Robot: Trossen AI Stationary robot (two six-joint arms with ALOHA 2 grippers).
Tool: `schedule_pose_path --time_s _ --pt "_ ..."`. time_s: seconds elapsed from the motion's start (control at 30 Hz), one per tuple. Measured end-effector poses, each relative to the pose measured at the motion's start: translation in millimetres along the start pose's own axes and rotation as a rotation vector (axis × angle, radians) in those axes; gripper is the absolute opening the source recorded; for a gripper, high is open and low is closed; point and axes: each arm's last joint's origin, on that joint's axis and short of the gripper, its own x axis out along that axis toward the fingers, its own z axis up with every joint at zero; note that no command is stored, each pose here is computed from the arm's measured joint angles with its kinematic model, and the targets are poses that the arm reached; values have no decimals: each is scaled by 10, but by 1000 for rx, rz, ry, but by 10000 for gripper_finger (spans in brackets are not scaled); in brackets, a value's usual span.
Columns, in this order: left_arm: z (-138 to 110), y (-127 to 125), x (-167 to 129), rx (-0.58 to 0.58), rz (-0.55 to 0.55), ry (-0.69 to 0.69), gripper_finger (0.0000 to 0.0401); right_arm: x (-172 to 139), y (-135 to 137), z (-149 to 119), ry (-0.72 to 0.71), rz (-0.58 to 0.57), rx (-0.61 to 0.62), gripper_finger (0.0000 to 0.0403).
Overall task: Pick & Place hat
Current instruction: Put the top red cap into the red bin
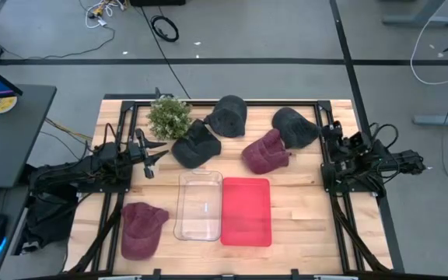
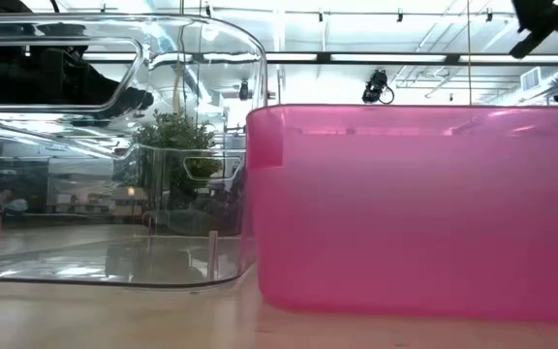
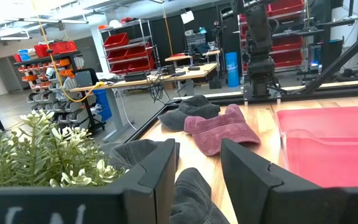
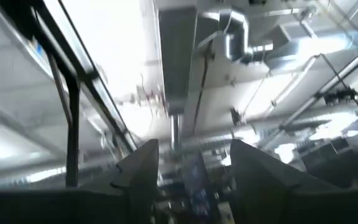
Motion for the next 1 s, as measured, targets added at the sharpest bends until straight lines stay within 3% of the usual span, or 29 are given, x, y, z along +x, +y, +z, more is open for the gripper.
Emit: schedule_pose_path --time_s 0.37,0.8,1.0 --pt "-1 0 0 0 0 0 133 -26 7 225 -232 2 -45 205" --pt "-1 -1 0 0 -1 0 133 -45 7 295 -305 12 25 205" --pt "0 0 0 0 0 0 133 60 34 402 -274 10 18 205"
